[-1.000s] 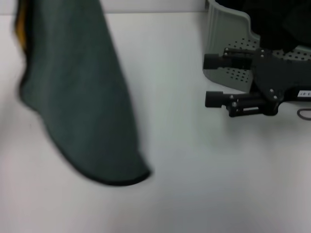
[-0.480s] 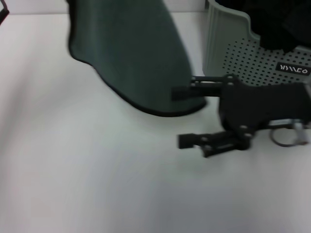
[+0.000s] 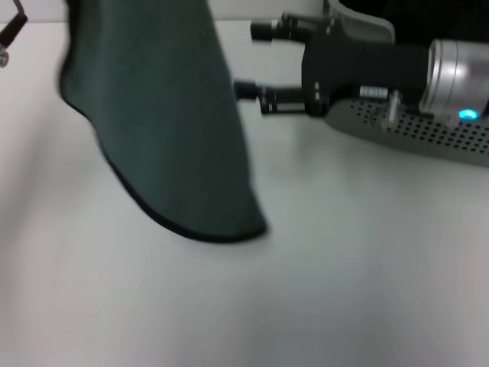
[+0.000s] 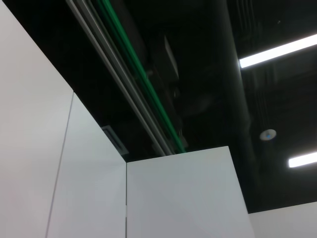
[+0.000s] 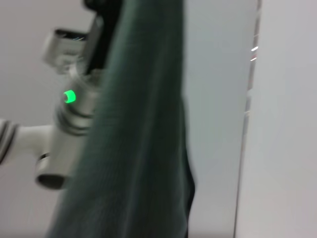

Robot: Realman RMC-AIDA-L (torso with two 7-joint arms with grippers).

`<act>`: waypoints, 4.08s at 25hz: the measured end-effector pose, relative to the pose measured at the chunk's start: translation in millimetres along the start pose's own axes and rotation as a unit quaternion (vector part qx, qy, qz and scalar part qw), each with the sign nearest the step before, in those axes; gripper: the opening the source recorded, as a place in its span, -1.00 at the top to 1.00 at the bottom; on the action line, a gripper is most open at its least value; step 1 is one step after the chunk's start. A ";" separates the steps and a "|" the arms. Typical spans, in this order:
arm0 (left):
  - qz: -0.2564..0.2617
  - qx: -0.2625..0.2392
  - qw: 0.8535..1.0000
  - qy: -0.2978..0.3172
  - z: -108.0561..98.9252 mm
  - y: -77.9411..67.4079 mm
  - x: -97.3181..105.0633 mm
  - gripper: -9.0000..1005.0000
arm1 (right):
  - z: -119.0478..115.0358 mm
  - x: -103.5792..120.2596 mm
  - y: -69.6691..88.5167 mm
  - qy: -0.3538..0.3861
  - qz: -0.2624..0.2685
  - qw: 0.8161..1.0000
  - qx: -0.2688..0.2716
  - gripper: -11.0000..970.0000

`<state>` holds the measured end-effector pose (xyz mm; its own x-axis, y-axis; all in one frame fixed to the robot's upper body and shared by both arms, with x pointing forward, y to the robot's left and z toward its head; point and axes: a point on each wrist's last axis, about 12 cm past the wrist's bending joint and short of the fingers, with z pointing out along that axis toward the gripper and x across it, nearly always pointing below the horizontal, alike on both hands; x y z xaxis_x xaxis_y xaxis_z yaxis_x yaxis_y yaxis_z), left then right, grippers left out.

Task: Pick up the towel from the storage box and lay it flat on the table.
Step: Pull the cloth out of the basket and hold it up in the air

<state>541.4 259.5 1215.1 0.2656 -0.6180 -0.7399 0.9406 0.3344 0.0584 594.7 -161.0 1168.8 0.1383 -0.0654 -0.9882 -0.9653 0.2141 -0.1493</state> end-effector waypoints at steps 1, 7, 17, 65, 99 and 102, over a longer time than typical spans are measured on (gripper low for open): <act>0.001 -0.002 1.000 0.000 -0.6 0.1 0.4 0.95 | 0.7 -1.5 -0.8 -0.004 -0.002 1.000 0.001 -0.68; 0.012 -0.020 1.000 -0.005 -7.1 1.3 -1.4 0.95 | -20.0 -17.2 33.9 -0.069 -0.023 0.991 -0.115 -0.68; 0.033 -0.039 0.999 0.001 -15.5 0.9 -1.4 0.95 | -57.7 -35.3 79.9 -0.126 -0.124 0.966 -0.188 -0.68; 0.037 -0.042 0.998 -0.004 -11.6 2.8 9.6 0.95 | -1.6 -6.1 70.3 -0.134 0.010 0.969 -0.207 -0.68; 0.034 -0.051 0.998 -0.027 -19.5 -5.0 11.8 0.95 | 36.7 -4.9 60.4 -0.136 0.054 0.988 -0.055 -0.67; 0.030 -0.052 0.998 -0.027 -18.0 -3.8 14.8 0.95 | 45.5 -6.6 59.1 -0.127 0.049 0.989 -0.061 -0.66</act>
<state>538.0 261.9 1191.9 0.3338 -0.6318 -0.6996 0.8966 0.4419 0.0287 546.8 -103.6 1164.9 0.0779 0.1993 -0.9768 -0.9943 0.0869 -0.0616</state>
